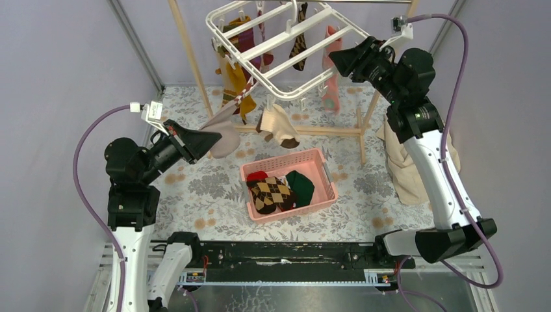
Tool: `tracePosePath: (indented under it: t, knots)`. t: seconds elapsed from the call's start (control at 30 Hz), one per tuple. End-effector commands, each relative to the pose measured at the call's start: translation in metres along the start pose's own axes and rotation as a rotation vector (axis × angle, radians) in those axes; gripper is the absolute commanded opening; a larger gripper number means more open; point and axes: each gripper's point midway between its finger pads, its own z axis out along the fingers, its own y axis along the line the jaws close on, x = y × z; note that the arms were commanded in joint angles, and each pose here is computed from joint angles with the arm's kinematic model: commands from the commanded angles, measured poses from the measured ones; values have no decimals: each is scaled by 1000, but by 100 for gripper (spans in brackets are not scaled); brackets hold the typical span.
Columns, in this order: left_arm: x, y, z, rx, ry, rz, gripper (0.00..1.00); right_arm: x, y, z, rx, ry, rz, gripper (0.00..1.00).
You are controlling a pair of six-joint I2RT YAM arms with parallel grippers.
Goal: Remove the socks clipped to the hanger
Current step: Adjust the hanger on the clothesline.
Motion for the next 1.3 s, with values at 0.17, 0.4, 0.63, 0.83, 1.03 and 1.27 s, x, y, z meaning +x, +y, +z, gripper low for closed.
tracePosePath:
  t: [0.17, 0.4, 0.63, 0.83, 1.03, 1.27]
  knots:
    - [-10, -32, -6, 108, 8, -1, 0, -29, -73, 31, 75, -98, 8, 49]
    - [-13, -42, 2, 170, 27, -40, 0, -24, -98, 63, 50, -87, 58, 49]
    - [19, -67, 42, 240, 128, -69, 0, -23, -104, 82, 28, -70, 69, 49]
    - [80, -100, 93, 224, 257, -9, 0, -22, -108, 89, 23, -54, 54, 49]
    - [107, -117, 109, 219, 297, 17, 0, -17, -118, 100, 19, -34, 45, 49]
    - [123, -112, 105, 177, 297, 37, 0, -22, -118, 107, -14, -28, 44, 49]
